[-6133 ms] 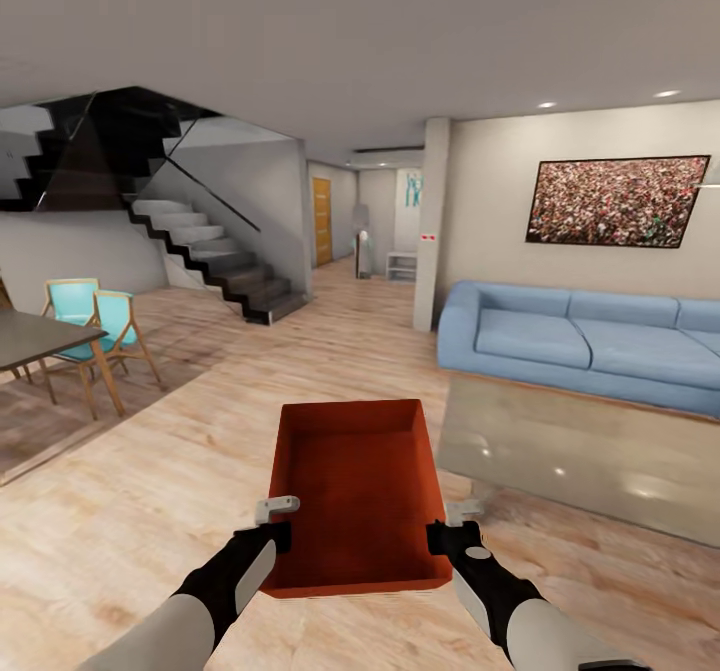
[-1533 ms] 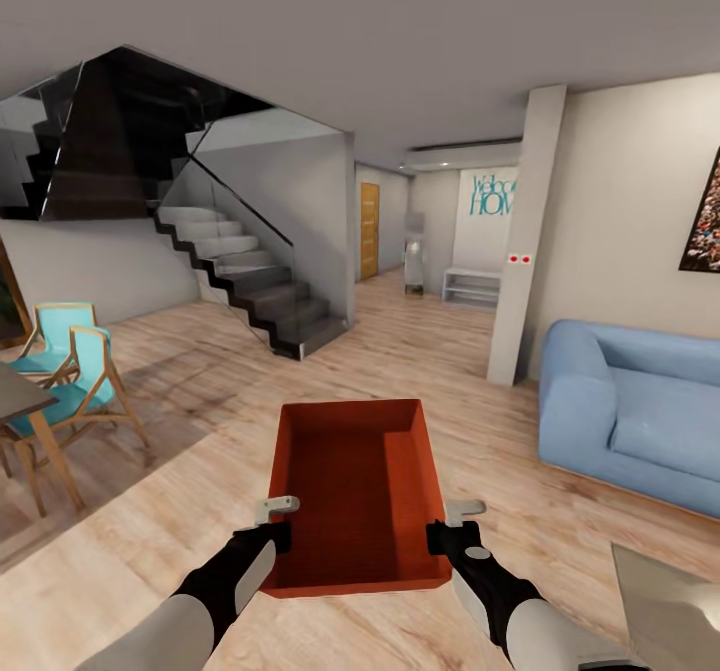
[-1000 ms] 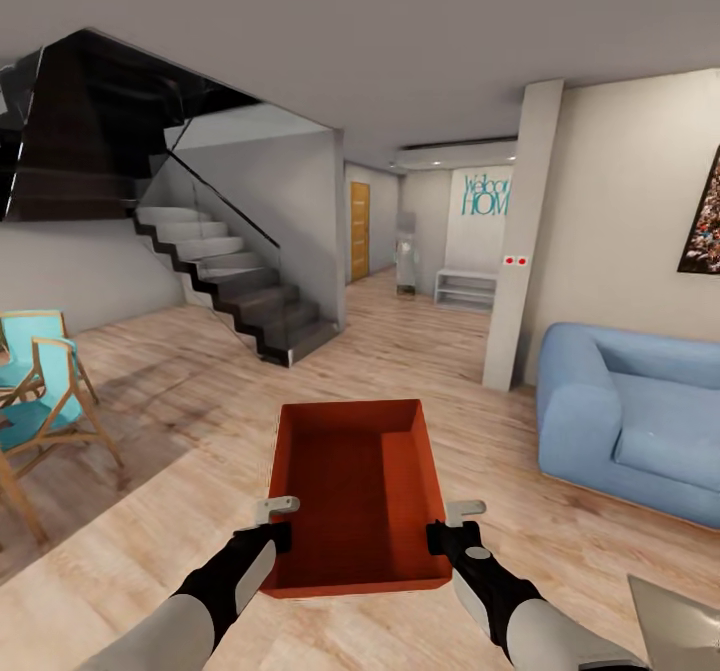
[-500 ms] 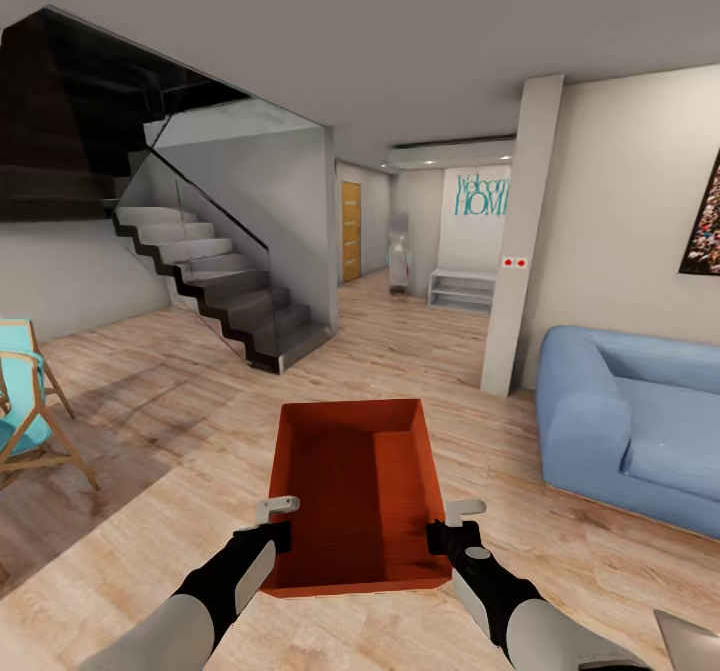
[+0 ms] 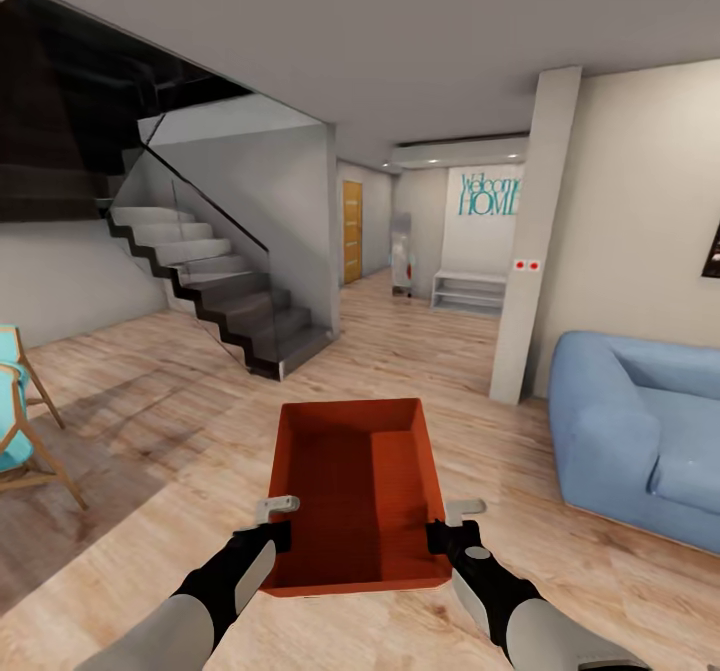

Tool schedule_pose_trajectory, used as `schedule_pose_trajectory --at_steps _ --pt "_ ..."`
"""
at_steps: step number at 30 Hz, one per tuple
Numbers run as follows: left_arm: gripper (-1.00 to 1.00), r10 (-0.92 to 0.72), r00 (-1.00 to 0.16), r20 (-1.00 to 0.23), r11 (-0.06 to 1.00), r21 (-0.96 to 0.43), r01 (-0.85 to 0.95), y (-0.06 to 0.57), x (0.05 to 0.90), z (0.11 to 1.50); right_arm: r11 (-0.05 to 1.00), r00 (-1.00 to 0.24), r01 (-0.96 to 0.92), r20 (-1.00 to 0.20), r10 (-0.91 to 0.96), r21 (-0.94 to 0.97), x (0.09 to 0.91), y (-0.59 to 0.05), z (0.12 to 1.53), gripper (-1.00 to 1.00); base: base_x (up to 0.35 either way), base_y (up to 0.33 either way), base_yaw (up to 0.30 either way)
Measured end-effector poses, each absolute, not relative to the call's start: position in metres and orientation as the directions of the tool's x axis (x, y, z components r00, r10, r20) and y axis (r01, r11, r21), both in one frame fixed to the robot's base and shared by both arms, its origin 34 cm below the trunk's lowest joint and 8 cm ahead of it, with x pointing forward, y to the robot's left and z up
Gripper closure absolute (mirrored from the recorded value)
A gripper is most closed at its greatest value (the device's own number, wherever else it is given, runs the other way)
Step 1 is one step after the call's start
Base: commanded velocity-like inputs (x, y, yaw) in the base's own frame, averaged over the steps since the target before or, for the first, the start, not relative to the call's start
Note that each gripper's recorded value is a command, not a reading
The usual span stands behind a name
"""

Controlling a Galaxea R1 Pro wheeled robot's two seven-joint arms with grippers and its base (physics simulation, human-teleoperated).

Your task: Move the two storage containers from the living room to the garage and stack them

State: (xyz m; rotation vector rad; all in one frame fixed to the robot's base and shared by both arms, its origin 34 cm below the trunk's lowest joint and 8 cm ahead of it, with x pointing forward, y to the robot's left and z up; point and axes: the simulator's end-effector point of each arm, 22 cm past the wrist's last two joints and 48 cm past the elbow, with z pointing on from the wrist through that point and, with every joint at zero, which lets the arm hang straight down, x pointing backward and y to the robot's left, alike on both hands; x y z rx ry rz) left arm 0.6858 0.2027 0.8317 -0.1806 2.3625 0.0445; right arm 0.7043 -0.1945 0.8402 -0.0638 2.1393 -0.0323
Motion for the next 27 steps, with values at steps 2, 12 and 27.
schedule_pose_trajectory --at_steps 2,12,27 --pt "1.00 -0.117 -0.707 -0.697 0.989 -0.021 -0.144 0.2027 0.6857 0.8316 0.998 -0.538 -0.033 -0.841 -0.059 -0.048 0.7042 -0.1945 0.8401 1.00 0.322 0.090 0.000" --pt "1.00 -0.117 -0.711 -0.694 0.989 -0.020 -0.144 0.2026 0.6849 0.8309 0.998 -0.543 -0.033 -0.838 -0.058 -0.048 0.7036 -0.1946 0.8391 1.00 0.322 0.091 -0.102" --pt "1.00 -0.118 -0.711 -0.693 0.989 -0.021 -0.144 0.2022 0.6846 0.8305 0.998 -0.543 -0.034 -0.837 -0.059 -0.049 0.7035 -0.1950 0.8389 1.00 0.322 0.042 -0.211"
